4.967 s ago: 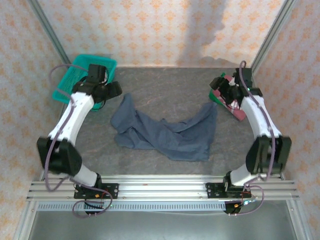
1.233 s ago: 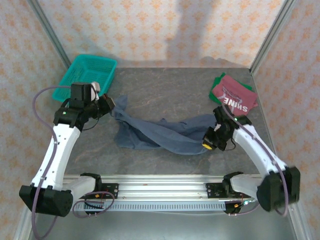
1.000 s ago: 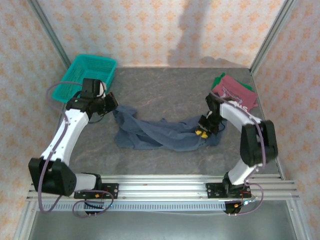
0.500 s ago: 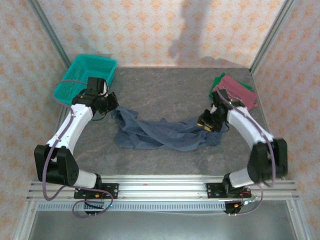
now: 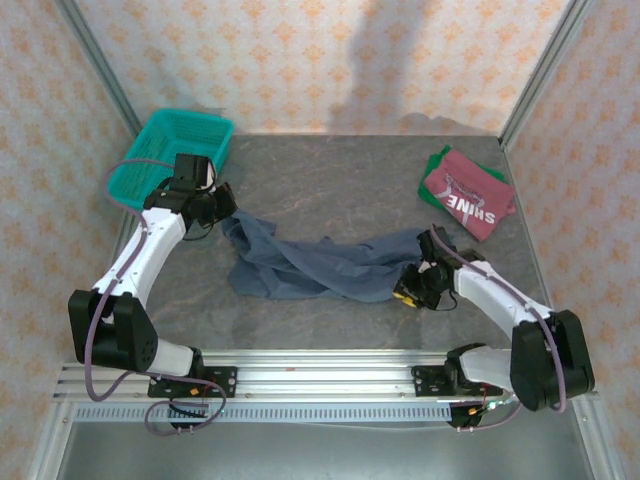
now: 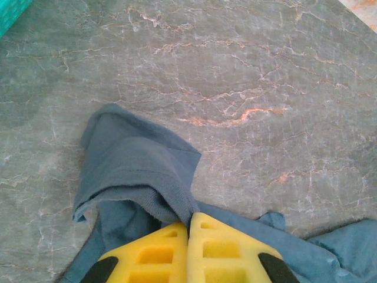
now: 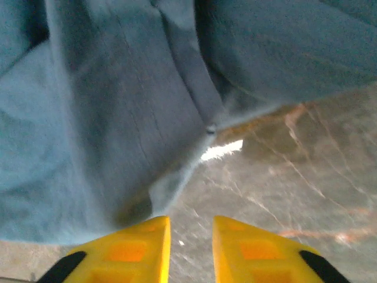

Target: Fold and stack the t-shirts

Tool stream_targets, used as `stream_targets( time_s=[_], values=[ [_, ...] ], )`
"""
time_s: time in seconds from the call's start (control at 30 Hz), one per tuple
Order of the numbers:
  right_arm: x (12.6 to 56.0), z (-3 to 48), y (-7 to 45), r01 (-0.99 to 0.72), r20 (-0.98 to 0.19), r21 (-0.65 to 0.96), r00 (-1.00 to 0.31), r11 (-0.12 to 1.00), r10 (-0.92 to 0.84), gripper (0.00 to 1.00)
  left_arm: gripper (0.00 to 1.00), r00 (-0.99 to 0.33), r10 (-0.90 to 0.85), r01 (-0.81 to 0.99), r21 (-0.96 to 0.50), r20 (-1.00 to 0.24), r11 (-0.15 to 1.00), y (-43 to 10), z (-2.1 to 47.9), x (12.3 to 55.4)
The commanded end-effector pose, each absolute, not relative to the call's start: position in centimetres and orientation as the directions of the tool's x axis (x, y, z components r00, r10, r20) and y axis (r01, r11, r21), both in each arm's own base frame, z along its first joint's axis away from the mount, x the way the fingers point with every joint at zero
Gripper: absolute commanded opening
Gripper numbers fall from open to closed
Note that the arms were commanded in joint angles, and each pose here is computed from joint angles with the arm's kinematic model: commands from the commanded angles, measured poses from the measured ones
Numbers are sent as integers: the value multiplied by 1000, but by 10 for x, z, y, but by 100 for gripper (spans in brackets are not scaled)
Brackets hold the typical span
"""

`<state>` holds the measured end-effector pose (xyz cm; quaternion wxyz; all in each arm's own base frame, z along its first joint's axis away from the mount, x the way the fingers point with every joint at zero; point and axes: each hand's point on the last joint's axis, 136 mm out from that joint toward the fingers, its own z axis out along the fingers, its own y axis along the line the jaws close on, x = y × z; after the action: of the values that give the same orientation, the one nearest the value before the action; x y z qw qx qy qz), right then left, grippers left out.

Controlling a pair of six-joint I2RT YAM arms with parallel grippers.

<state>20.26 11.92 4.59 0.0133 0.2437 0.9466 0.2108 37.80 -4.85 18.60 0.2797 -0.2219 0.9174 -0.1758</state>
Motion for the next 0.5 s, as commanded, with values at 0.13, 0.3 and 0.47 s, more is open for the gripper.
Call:
stream_targets(
  time_s=[0.13,0.3,0.47],
  values=[
    [240,42,129,451,20,448,-868,772,495,34,0,-744,-486,-290,-434,-458,853,-46,186,371],
    [244,33,128,455,27,428,-870,781,492,33,0,-743,-488,-295,-430,-458,853,-44,183,366],
    [258,33,126,473,2,412,-856,779,518,16,0,-743,-490,-301,-426,-456,853,-42,181,363]
  ],
)
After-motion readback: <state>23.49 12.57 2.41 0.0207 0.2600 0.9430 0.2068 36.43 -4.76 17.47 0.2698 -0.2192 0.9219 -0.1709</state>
